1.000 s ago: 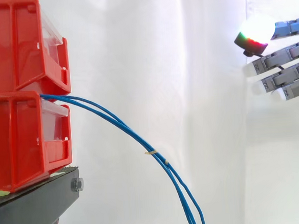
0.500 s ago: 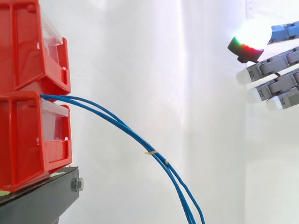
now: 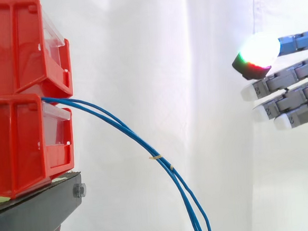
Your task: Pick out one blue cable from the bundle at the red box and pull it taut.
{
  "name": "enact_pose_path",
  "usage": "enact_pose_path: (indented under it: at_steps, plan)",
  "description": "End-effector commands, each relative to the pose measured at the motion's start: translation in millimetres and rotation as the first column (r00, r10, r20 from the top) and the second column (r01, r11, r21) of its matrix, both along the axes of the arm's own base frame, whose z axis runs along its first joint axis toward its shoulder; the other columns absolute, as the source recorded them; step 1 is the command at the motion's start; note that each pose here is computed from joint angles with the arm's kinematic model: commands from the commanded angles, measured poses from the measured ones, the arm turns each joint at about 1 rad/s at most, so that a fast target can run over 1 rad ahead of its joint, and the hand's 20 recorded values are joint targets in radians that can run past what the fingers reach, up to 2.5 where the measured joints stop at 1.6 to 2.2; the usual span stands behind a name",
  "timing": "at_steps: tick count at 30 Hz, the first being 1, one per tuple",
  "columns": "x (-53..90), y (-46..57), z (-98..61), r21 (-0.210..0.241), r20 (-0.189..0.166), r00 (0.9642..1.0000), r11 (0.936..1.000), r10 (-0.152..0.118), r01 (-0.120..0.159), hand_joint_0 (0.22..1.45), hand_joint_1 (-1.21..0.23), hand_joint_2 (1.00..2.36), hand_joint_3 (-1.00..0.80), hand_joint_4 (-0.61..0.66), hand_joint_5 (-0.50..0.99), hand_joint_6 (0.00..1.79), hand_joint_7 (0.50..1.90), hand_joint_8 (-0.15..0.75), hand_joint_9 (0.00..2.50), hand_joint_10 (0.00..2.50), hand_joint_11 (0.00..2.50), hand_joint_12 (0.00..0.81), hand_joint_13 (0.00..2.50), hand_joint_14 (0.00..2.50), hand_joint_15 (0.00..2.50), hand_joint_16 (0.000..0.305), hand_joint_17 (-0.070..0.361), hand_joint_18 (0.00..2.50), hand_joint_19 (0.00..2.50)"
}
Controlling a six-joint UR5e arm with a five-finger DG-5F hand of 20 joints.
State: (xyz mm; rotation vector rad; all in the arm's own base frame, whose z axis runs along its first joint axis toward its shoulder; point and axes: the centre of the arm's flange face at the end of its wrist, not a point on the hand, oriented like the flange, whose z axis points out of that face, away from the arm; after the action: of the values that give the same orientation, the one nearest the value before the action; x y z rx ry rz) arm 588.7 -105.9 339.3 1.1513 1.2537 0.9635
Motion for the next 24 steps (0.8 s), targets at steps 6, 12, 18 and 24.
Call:
enact_pose_path:
  at_steps: [6,12,18,24]
  plan:
    - [14.5,7.9,-24.1,0.001,0.001,1.0,1.0,-0.004,0.004,0.42,-0.5,1.0,-0.5,-0.02,-0.3,0.5,0.62,0.144,0.0,0.0,0.04,0.32,0.0,0.0,0.15,0.07,0.157,0.0,0.11]
    - [15.5,6.3,-23.0,-0.001,0.012,0.9995,0.9996,-0.028,0.028,0.42,-0.5,1.0,-0.5,-0.02,-0.3,0.5,0.62,0.144,0.0,0.0,0.04,0.32,0.0,0.0,0.15,0.07,0.157,0.0,0.11]
    - [15.3,3.5,-23.9,-0.003,0.011,0.9978,0.9979,-0.065,0.065,0.42,-0.5,1.0,-0.5,-0.02,-0.3,0.5,0.62,0.144,0.0,0.0,0.04,0.32,0.0,0.0,0.15,0.07,0.157,0.0,0.11]
    - [21.3,7.2,-41.1,-0.009,-0.009,0.9973,0.9973,-0.072,0.072,0.42,-0.5,1.0,-0.5,-0.02,-0.3,0.5,0.62,0.144,0.0,0.0,0.04,0.32,0.0,0.0,0.15,0.07,0.157,0.0,0.11]
